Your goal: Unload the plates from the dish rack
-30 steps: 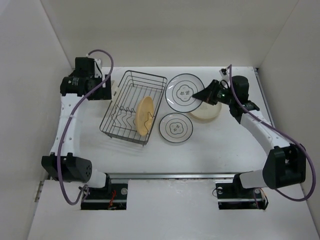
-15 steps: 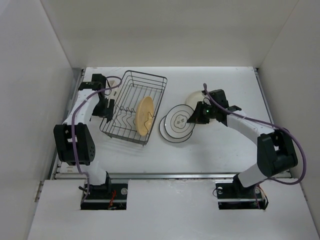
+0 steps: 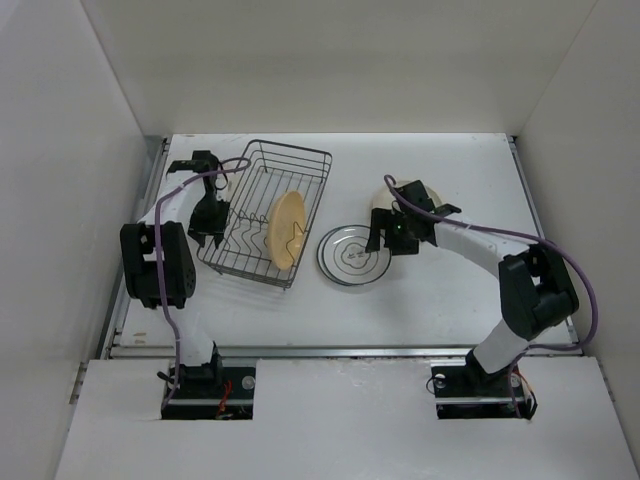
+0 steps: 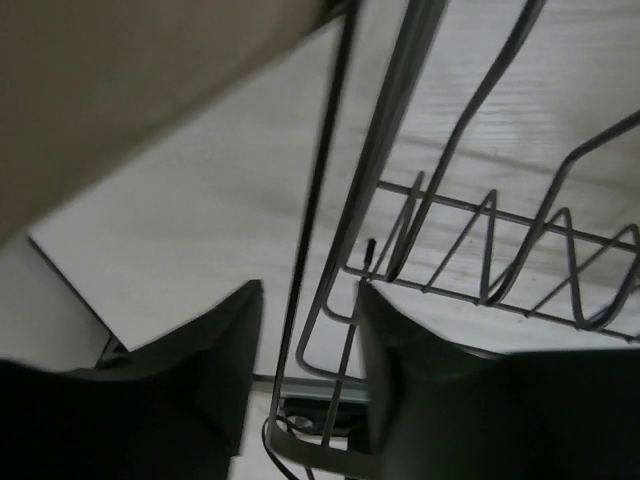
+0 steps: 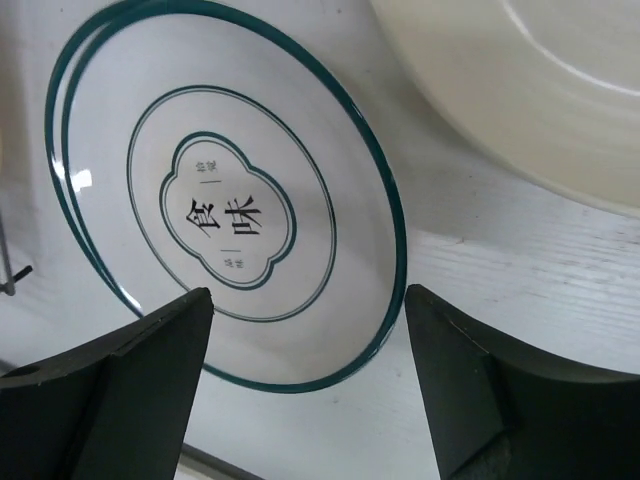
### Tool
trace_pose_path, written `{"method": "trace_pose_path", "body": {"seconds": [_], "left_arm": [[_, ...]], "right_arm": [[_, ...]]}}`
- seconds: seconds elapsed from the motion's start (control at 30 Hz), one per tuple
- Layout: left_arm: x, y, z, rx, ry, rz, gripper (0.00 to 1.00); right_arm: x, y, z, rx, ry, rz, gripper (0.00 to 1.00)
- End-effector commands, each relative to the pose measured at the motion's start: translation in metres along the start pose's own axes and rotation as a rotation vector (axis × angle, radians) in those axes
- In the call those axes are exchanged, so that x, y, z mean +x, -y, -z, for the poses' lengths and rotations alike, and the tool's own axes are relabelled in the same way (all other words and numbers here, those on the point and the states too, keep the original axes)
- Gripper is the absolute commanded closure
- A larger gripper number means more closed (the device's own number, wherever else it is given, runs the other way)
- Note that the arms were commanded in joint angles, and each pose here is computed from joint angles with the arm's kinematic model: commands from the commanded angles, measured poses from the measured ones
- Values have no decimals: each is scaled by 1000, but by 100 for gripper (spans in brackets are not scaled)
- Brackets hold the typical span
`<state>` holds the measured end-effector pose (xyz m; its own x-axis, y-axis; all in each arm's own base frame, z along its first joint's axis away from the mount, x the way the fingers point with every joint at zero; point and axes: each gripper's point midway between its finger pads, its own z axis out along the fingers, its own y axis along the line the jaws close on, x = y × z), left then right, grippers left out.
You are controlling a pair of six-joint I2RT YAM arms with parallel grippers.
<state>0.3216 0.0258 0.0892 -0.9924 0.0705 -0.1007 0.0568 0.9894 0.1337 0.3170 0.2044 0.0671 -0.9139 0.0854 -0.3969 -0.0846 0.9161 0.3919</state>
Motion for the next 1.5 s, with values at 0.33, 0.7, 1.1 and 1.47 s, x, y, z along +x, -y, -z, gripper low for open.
{"method": "trace_pose_path", "body": {"seconds": [0.33, 0.7, 1.1, 1.47], "left_arm": [[18, -4, -3, 114, -130, 170, 100], [18, -4, 17, 158, -62, 207, 100], [3, -12, 79, 155, 71, 211, 43], [-53, 53, 209, 182, 514, -69, 0]], "right_arm": [[0, 11, -3, 205, 0, 97, 17], [-21, -14, 1, 150, 58, 109, 17], [-52, -36, 49, 115, 178, 114, 15], [-74, -44, 64, 125, 243, 113, 13]]}}
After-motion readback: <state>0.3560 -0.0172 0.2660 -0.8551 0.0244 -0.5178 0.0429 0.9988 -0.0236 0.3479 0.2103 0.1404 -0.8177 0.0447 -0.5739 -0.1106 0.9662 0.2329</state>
